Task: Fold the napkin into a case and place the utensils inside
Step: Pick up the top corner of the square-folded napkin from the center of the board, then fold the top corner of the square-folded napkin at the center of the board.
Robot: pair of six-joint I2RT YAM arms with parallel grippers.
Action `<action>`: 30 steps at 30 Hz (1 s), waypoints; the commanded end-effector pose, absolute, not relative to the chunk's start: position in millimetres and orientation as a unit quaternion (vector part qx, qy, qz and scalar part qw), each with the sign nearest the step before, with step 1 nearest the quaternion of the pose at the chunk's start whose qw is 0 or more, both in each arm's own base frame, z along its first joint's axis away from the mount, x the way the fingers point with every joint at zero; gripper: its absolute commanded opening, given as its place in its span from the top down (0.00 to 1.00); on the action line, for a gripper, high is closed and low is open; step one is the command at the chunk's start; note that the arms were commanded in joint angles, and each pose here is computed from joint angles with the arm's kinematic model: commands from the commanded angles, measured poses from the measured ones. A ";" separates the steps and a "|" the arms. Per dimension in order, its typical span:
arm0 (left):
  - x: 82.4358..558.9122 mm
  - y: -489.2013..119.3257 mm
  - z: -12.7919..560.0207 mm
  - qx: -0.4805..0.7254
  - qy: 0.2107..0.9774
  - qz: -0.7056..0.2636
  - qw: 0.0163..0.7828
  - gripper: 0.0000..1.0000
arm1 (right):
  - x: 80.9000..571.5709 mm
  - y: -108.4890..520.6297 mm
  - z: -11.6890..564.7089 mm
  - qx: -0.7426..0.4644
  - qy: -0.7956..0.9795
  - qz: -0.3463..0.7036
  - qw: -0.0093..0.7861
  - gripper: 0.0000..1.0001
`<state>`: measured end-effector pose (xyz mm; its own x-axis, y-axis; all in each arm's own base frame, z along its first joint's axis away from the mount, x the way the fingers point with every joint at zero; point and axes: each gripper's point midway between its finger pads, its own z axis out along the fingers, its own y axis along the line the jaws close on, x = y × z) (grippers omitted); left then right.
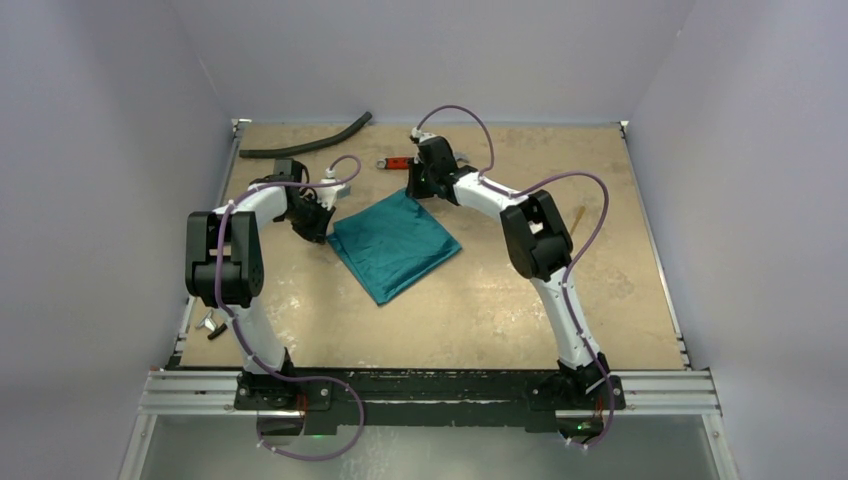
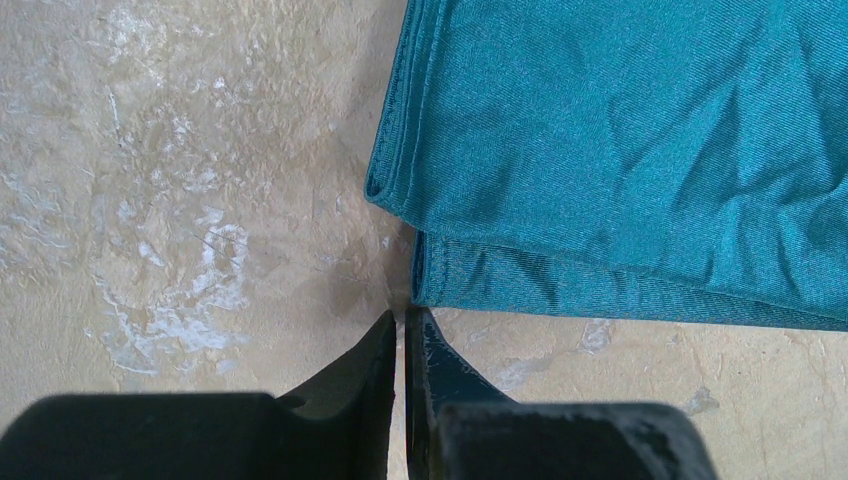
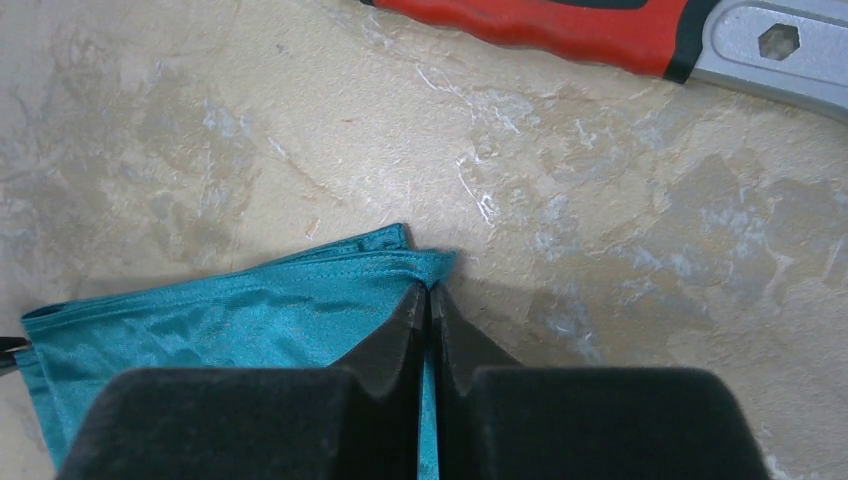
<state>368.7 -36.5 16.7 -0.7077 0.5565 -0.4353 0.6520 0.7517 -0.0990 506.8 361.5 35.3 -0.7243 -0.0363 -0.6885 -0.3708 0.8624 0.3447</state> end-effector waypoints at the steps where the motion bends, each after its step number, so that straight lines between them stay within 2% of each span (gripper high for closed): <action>1: 367.7 -35.6 21.4 0.341 0.912 -0.123 0.191 0.93 | 514.9 367.3 59.8 -0.114 0.885 0.237 0.385 0.96; 10: 366.2 -35.2 20.3 0.342 0.912 -0.123 0.189 0.94 | 515.2 367.7 81.5 -0.138 0.872 0.214 0.417 0.89; 17: 367.3 -35.0 22.2 0.342 0.912 -0.122 0.189 0.94 | 492.1 377.7 103.6 -0.178 0.849 0.195 0.457 0.87; 23: 367.3 -35.4 23.3 0.341 0.913 -0.123 0.189 0.94 | 475.4 372.4 120.7 -0.186 0.829 0.189 0.492 0.85; 30: 368.5 -34.6 29.1 0.340 0.913 -0.120 0.192 0.94 | 455.7 377.3 118.9 -0.210 0.825 0.191 0.488 0.88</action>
